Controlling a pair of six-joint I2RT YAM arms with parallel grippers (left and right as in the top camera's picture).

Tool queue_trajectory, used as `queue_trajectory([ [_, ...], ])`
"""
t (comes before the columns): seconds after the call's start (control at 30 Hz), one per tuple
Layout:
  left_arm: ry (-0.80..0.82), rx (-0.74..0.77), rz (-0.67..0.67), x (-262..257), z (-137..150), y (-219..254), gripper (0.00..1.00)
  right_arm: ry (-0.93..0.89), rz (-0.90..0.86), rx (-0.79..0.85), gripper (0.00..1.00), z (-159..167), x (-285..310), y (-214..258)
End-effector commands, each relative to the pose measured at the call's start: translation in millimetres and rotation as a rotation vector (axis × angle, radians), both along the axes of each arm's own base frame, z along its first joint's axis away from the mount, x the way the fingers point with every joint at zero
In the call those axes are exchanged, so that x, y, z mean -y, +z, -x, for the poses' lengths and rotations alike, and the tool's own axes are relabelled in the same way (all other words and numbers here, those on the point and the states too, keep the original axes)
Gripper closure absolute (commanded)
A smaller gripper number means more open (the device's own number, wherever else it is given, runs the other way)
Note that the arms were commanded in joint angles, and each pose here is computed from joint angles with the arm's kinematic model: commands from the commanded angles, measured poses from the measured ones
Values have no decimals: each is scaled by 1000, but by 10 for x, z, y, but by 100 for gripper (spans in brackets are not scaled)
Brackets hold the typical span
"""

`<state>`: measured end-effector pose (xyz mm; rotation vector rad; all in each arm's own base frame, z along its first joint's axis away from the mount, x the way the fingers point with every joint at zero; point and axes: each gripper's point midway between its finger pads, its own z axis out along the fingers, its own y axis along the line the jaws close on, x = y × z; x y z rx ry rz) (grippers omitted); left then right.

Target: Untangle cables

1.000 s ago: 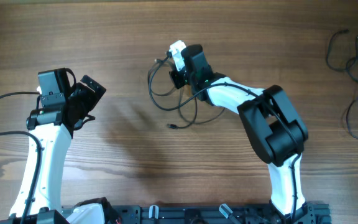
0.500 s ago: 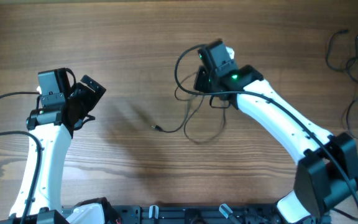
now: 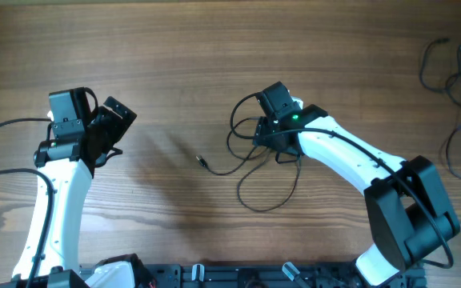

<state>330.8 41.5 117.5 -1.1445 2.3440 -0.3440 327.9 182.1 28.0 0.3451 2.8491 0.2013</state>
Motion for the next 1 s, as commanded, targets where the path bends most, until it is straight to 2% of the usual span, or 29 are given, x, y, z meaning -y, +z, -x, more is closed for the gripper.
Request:
queue_trajectory([
  [0.0,3,4,-22,-43,9,19,0,-26,18,-51,1,77,12,-205],
  [0.13,3,4,-22,-42,9,19,0,-46,22,-76,1,87,9,-336],
  [0.23,3,4,-22,-43,9,19,0,-23,7,-34,2,-10,-41,-313],
  [0.27,3,4,-22,-42,9,19,0,5,7,-8,7,-63,-63,-298],
  [0.33,3,4,-22,-43,9,19,0,101,22,57,29,-195,-116,-290],
  [0.43,3,4,-22,-43,9,19,0,156,44,52,33,-199,-114,-385],
  [0.47,3,4,-22,-42,9,19,0,191,77,65,38,-216,-79,-383],
  [0.57,3,4,-22,-42,9,19,0,254,202,66,36,-231,92,-488],
  [0.67,3,4,-22,-42,9,19,0,360,234,68,36,-279,61,-701],
  [0.7,3,4,-22,-43,9,19,0,385,242,62,39,-286,53,-817],
  [0.73,3,4,-22,-42,10,18,0,427,233,53,45,-273,16,-915],
  [0.77,3,4,-22,-43,10,18,0,466,220,52,67,-268,-25,-956],
  [0.8,3,4,-22,-42,10,18,0,471,219,70,96,-306,-44,-943],
  [0.87,3,4,-22,-42,9,19,0,512,231,133,96,-477,-83,-791],
  [0.97,3,4,-22,-42,9,19,0,557,251,268,96,-915,-46,-240],
])
